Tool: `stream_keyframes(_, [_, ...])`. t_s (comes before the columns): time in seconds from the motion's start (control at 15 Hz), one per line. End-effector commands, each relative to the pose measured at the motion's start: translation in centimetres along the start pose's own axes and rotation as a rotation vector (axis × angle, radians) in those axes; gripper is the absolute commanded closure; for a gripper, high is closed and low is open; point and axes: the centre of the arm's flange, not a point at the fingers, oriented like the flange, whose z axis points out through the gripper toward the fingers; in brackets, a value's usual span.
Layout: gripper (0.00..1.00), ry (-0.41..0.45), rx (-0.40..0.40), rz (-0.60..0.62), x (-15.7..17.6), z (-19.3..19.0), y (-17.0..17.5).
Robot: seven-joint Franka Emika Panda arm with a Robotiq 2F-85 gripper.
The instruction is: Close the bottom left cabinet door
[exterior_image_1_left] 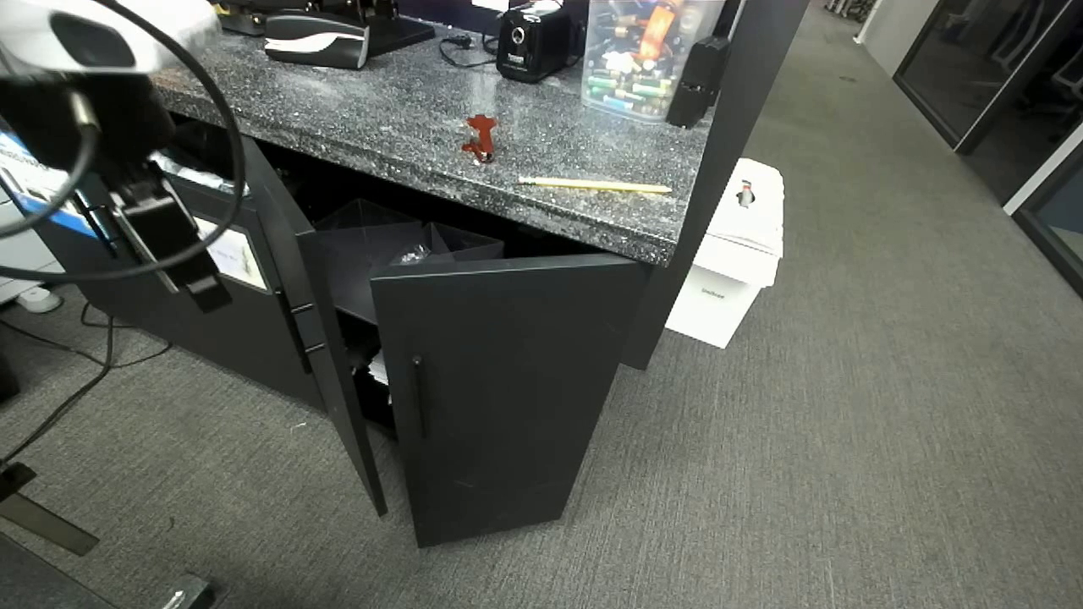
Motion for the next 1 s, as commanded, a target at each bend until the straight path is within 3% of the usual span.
stream_keyframes(0.0, [0.00,0.084,-0.034,0.020,3.1,6.2,-4.0])
stream_keyframes(0.53, [0.00,0.099,-0.096,-0.005,2.2,14.7,-10.8])
stream_keyframes(0.93, [0.03,0.139,-0.127,0.001,3.1,18.3,-12.6])
